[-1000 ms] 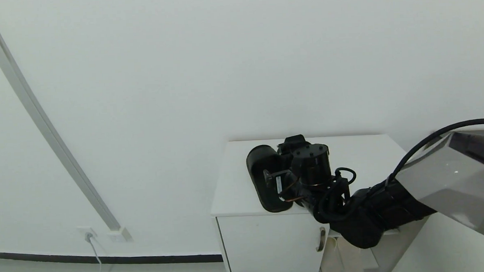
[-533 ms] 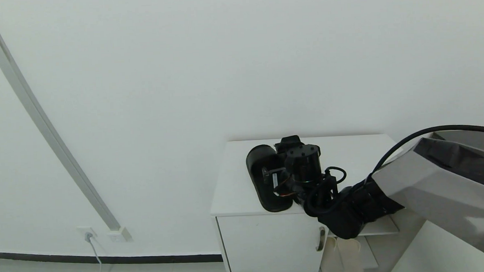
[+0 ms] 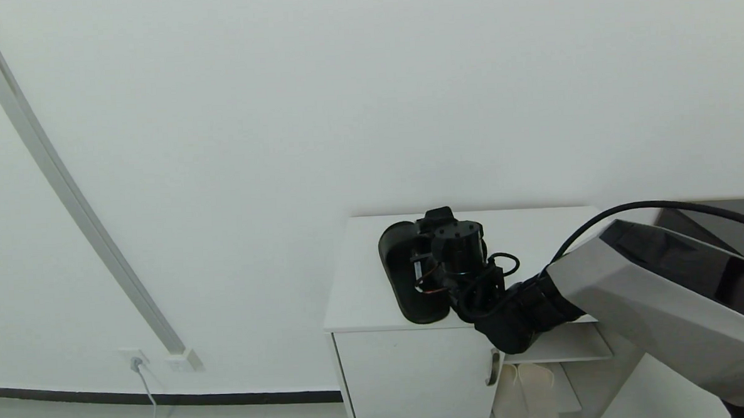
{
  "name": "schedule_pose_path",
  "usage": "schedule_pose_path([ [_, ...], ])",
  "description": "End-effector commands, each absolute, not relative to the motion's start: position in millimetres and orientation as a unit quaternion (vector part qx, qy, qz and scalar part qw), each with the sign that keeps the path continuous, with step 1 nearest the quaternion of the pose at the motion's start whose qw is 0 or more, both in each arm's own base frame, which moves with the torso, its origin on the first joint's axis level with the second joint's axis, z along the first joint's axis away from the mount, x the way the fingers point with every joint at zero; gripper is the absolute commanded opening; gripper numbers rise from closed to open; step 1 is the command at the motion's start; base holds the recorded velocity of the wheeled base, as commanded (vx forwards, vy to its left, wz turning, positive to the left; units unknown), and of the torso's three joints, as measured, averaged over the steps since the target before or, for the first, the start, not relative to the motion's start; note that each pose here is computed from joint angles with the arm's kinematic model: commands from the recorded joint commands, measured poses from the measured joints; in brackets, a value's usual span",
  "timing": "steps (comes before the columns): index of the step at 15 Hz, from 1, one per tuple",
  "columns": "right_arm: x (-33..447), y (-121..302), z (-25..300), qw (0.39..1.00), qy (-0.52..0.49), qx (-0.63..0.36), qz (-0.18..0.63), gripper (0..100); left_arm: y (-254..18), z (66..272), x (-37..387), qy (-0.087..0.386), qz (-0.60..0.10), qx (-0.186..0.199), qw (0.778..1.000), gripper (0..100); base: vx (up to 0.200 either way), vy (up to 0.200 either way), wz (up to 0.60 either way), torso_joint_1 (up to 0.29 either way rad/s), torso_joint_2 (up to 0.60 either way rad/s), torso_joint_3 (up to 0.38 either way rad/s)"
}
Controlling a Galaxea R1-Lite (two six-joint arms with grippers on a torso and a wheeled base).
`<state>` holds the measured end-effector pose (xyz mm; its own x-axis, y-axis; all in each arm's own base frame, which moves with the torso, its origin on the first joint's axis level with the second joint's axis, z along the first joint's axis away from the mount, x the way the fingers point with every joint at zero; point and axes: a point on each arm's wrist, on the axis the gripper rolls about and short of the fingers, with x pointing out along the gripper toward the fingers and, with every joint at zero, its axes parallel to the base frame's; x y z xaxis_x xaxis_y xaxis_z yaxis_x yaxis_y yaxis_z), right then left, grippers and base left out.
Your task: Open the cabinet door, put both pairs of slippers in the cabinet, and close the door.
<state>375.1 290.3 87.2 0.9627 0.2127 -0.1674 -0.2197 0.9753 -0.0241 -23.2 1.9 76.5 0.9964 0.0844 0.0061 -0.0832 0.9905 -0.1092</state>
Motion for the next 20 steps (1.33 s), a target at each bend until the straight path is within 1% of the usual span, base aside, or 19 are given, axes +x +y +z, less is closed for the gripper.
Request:
schedule_pose_path([
  [1,378.9,289.6,84.2,0.991,0.083,-0.022,0.106,0,1.9,76.5,-23.1,-0.005,0.042,-0.054,0.998,0,0.000,0.000,0.00,0.000,0.00,0.000],
  [4,377.7,288.6,89.2,0.991,0.078,-0.019,0.105,0,1.9,76.1,-23.0,-0.004,0.042,-0.054,0.998,0,0.000,0.000,0.00,0.000,0.00,0.000],
  [7,363.6,282.0,116.0,0.992,0.064,-0.011,0.111,0,1.9,76.5,-23.1,-0.005,0.042,-0.055,0.998,0,0.000,0.000,0.00,0.000,0.00,0.000],
  [8,355.8,277.2,124.5,0.990,0.063,-0.009,0.124,0,1.9,76.5,-23.1,-0.005,0.042,-0.055,0.998,0,0.000,0.000,0.00,0.000,0.00,0.000],
  [10,323.0,253.9,143.4,0.982,0.078,-0.013,0.171,0,2.0,76.6,-23.1,-0.006,0.044,-0.055,0.997,0,0.000,0.000,0.00,0.000,0.00,0.000],
  [14,248.7,199.7,166.1,0.956,0.104,-0.027,0.272,0,2.0,76.6,-23.1,-0.005,0.043,-0.055,0.998,0,0.000,0.000,0.00,0.000,0.00,0.000],
  [16,229.8,184.8,171.8,0.953,0.112,-0.033,0.280,0,1.9,76.5,-23.1,-0.005,0.043,-0.054,0.998,0,0.000,0.000,0.00,0.000,0.00,0.000],
  [20,224.6,187.5,164.1,0.948,0.126,-0.040,0.289,0,1.9,76.6,-23.1,-0.005,0.043,-0.055,0.998,0,0.000,0.000,0.00,0.000,0.00,0.000],
])
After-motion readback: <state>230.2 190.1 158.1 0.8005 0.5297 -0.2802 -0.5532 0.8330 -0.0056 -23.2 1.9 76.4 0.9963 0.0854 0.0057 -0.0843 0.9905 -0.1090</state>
